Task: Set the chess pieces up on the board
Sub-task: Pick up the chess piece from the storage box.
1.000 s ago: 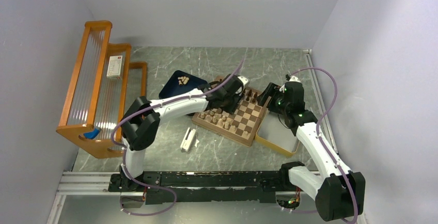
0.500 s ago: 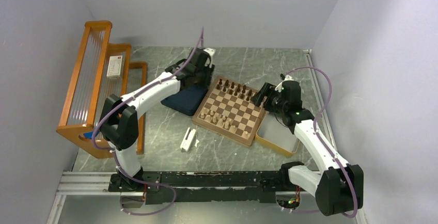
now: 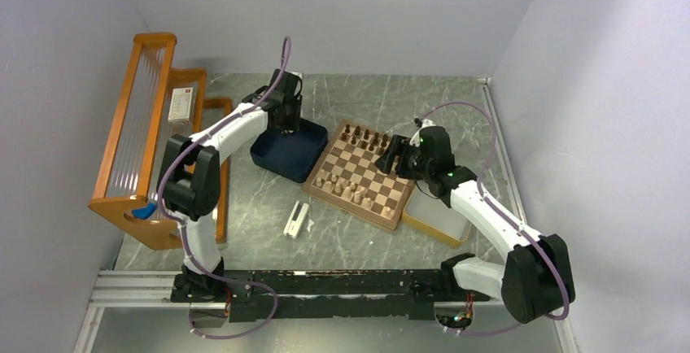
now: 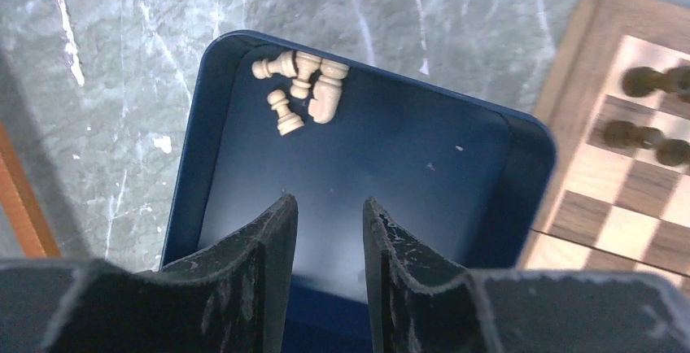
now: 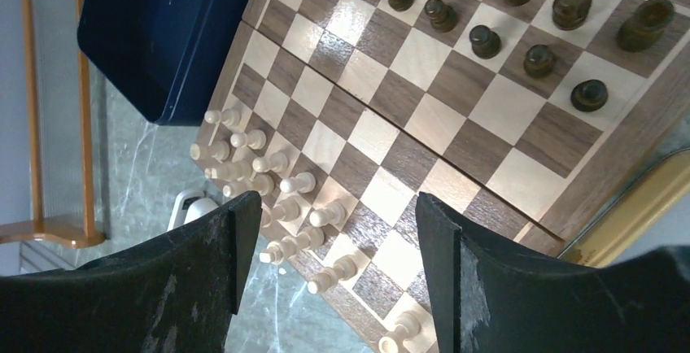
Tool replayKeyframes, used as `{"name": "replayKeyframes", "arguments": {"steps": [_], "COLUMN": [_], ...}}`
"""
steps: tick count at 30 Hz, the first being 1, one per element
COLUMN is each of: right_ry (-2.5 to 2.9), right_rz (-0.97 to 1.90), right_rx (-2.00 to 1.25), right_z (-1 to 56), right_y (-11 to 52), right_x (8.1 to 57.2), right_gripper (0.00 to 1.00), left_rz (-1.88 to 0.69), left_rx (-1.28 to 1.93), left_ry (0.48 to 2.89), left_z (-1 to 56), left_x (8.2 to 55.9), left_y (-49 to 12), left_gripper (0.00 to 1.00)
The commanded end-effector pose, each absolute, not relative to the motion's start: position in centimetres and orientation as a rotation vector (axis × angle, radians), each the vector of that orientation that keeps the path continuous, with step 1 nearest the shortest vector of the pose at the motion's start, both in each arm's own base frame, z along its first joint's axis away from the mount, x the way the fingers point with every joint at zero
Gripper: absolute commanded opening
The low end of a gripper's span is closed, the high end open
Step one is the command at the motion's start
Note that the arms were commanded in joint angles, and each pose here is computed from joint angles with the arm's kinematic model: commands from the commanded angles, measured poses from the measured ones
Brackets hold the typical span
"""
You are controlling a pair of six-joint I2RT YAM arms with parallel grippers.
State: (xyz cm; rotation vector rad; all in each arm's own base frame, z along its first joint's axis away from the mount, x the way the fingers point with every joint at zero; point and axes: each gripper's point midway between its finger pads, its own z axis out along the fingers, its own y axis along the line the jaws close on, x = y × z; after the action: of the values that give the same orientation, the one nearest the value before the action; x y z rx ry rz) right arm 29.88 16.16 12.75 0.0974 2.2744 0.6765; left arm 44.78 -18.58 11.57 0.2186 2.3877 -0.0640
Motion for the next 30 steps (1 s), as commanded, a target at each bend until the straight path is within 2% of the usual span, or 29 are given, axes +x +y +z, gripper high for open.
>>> {"name": "replayKeyframes", "arguments": {"steps": [1, 10, 24, 30], "right_ry": [2.231, 2.22, 2.195, 2.188], "right_rz": [0.676, 0.63, 0.605, 0.569], "right_rx": [0.093, 0.059, 0.053, 0.053], "right_z": [14.1, 15.4, 16.7, 16.8], "right_y": [16.9, 16.6, 16.1, 15.5], "right_x": [30.9, 31.2, 31.2, 31.1], "right_gripper": [0.73, 0.73, 0.73, 0.73], "left_rz": [-0.031, -0.034, -0.092, -0.082], "left_rx": [0.13, 0.014, 0.022, 0.037], "left_ry": [2.384, 2.424, 2.428, 2.456], "left_z": [10.5, 7.3, 5.6, 4.8], "left_x": [46.0, 46.9, 48.0, 48.2], "left_y": [-17.4, -15.0, -15.4, -15.5], "left_gripper": [0.4, 0.3, 0.33, 0.31]}}
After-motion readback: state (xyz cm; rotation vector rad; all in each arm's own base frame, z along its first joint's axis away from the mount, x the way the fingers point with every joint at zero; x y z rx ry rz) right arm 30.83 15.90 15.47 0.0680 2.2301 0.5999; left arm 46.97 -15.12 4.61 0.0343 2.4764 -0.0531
